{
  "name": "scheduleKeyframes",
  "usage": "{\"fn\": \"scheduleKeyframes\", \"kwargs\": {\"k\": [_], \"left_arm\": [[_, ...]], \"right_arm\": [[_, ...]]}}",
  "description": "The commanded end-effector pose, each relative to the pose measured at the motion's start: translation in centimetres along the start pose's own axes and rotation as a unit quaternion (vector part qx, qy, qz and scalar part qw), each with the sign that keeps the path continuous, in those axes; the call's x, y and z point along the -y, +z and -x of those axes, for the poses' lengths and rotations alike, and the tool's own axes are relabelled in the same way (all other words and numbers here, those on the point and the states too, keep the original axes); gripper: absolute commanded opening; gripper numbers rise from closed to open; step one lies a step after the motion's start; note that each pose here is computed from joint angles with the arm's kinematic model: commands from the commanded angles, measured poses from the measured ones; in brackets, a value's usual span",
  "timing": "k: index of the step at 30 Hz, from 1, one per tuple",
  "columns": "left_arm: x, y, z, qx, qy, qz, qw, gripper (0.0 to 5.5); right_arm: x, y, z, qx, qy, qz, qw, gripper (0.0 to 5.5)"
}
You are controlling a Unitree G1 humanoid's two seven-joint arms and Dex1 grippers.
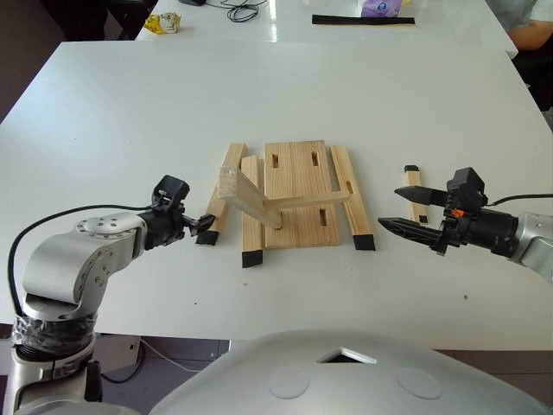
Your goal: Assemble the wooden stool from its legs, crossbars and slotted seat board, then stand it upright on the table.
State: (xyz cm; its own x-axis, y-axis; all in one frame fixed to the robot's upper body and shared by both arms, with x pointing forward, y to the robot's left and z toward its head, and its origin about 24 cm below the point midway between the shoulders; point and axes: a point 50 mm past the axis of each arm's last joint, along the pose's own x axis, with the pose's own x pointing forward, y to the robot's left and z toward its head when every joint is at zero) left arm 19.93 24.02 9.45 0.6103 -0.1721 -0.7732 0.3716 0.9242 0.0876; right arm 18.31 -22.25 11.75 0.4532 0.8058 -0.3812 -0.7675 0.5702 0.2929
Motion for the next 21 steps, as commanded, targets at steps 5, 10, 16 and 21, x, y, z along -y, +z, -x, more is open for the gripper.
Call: {"fn": "scheduleKeyframes", "kwargs": {"k": [5,10,16,21], "left_arm": [[-0.8,1.0,-0.4,0.001,-0.006,-0.002,1.0,4.1],[-0.1,1.1,-0.5,0.003,-0.024,0.023,0.999,4.1],[0.5,0.9,-0.9,-0.002,-0.032,0.035,0.999,4.1],[0.9,0.3,-1.4,-0.01,-0.036,0.034,0.999,4.1]], "right_arm": [[-0.1,-0.1,-0.1,-0.001,-0.006,0.006,1.0,4.58],[0.0,0.0,-0.1,-0.002,-0.003,0.01,1.0,4.58],[0.0,0.1,-0.3,-0.004,-0.002,0.014,1.0,4.58],[0.2,0.2,-0.5,-0.006,0.003,0.018,1.0,4.58]]}}
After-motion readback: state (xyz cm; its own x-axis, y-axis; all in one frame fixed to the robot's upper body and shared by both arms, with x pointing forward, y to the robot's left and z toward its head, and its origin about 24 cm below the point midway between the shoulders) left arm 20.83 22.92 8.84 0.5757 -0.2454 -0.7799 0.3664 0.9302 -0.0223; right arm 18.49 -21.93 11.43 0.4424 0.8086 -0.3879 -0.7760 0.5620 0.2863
